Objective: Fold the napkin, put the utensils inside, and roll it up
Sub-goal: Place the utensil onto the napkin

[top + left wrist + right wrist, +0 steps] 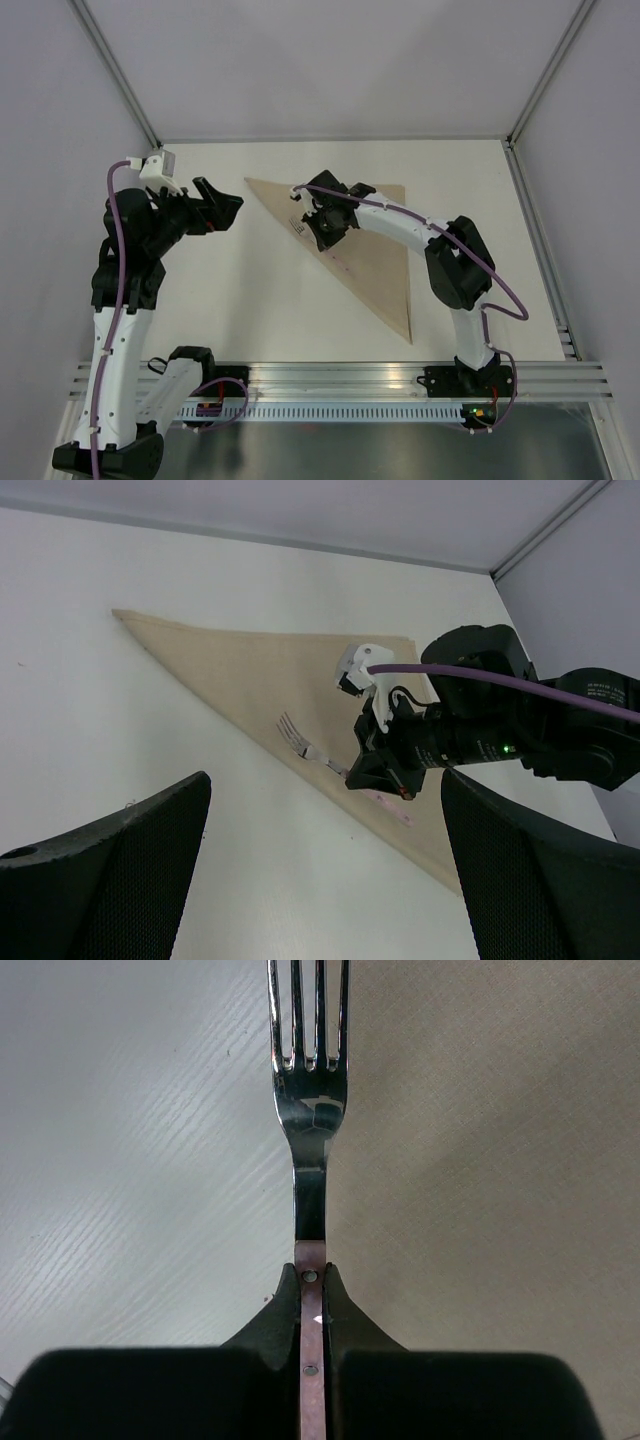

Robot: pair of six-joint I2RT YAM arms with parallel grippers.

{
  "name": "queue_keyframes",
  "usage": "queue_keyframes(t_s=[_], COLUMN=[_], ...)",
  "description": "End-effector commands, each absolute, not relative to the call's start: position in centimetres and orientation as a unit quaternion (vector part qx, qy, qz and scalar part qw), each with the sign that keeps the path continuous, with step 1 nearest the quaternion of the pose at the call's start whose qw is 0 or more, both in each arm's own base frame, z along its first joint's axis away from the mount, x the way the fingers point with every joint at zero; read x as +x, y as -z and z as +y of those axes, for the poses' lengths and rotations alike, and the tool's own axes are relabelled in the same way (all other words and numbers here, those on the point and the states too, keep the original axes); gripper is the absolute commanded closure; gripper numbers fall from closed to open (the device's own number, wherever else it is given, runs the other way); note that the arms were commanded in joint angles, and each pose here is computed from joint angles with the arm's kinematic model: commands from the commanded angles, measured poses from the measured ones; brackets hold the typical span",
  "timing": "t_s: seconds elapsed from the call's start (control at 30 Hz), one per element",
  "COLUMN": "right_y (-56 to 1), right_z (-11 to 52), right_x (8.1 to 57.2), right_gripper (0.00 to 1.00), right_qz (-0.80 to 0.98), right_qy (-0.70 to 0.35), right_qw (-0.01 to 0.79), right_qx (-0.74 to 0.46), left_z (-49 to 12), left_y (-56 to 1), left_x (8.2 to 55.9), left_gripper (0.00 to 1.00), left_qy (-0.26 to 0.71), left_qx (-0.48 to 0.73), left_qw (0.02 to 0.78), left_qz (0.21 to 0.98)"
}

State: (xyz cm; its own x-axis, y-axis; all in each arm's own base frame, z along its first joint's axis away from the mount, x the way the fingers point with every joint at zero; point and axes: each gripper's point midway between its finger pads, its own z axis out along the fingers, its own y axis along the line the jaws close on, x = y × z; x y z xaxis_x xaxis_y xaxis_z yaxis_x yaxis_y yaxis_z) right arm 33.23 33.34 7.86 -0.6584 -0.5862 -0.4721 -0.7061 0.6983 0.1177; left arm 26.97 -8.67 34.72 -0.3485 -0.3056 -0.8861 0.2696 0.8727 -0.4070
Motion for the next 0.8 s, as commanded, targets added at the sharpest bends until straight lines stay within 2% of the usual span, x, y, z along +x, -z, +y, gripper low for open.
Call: queue_keyframes(t_s=[0.0,0.27,0.77], right_y=[-7.2,-5.0,-4.3], right_z=[33.7,34.0,34.2], right_x=[34.1,34.1,35.3], right_gripper=[0.99,0.99,1.00], right_qz=[0.909,0.914,0.916], right_qy=[-0.131,-0.126,-0.122], right_qw=[0.226,0.209,0.221], right_qx=[-0.326,-0.323,-0.311], left_z=[-8.2,-8.1,-8.1], left_y=[-35.9,-35.6,-35.0], left_x=[26.4,26.7,26.8], left_gripper=[0.00,0.00,0.00], left_qy=[0.244,0.239,0.236], left_qx=[-0.017,-0.016,-0.014], left_qw=[0.583,0.580,0.576], left_qz=[0.775,0.779,0.783])
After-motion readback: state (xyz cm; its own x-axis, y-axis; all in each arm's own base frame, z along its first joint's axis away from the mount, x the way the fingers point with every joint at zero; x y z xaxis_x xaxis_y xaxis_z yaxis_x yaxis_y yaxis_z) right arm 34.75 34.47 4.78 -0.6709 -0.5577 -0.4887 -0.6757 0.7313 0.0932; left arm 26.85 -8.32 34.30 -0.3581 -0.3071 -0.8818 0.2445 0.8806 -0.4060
